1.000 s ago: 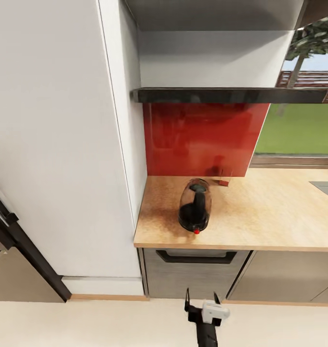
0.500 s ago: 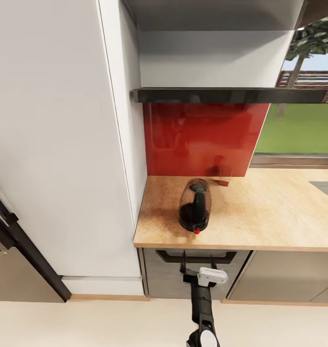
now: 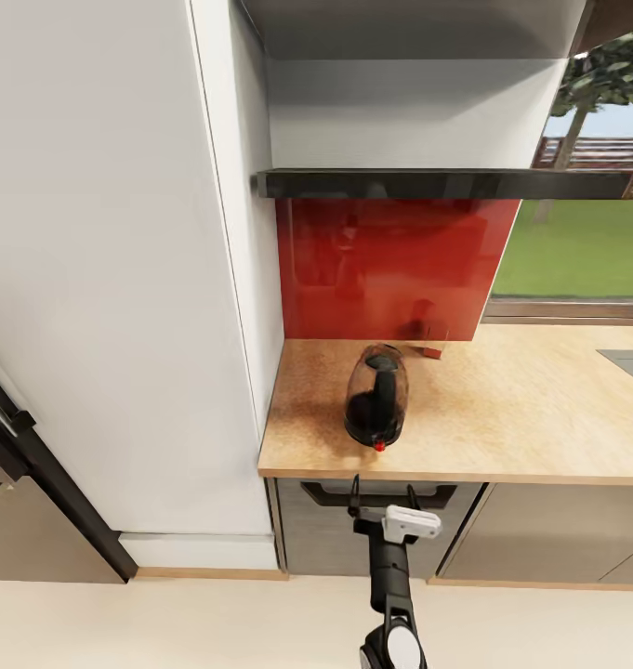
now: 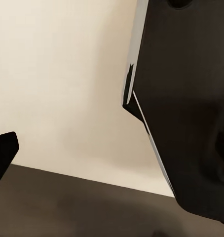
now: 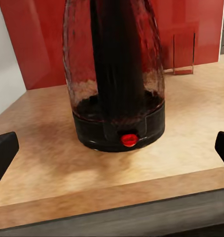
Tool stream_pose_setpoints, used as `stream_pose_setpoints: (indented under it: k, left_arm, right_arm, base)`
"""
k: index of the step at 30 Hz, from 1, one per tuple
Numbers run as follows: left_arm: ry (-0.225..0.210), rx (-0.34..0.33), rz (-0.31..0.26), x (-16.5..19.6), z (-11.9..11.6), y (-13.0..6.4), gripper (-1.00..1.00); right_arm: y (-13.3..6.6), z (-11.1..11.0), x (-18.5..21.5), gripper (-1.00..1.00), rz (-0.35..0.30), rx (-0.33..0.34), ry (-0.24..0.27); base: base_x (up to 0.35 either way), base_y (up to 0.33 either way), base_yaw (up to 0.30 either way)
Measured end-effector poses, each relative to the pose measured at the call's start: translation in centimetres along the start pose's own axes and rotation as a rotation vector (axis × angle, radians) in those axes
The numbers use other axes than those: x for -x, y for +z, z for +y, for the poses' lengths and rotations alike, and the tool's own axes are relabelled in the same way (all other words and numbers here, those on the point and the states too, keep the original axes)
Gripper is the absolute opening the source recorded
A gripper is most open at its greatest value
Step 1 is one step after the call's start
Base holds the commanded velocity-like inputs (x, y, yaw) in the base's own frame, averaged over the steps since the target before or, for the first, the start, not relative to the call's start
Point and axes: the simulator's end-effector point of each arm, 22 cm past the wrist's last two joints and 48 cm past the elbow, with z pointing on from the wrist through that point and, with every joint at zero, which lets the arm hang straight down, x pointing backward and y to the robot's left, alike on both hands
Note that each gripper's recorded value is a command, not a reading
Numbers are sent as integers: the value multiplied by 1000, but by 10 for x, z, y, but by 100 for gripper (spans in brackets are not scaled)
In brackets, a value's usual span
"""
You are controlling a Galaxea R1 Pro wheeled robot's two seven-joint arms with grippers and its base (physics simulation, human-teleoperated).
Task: Set up a coffee station on the kitchen countertop: keep the coffee maker on the countertop, move the bottle of coffee from the kitchen shelf to the counter next to the coffee maker, place a paper coffee filter on top of the coffee maker, put the saucer next to the coffee maker with the coffee cup on the saucer, and place the electric kettle next to the coffee maker.
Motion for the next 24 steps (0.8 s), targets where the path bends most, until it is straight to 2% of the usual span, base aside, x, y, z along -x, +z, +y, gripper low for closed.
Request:
stream_pose_setpoints:
  k: [7, 14, 24]
  left_arm:
    - [-2, 0, 0, 0, 0, 0, 100]
    - [-7, -2, -3, 1, -3, 0, 100]
    - [13, -18, 13, -5, -7, 0, 100]
  right_arm:
    - [8, 0, -7, 100, 89, -6, -54]
    - [31, 6, 10, 100, 61, 0, -66]
    - [36, 4, 12, 100, 67, -5, -71]
  base:
    - [0, 0, 0]
    - [0, 0, 0]
    - [0, 0, 0]
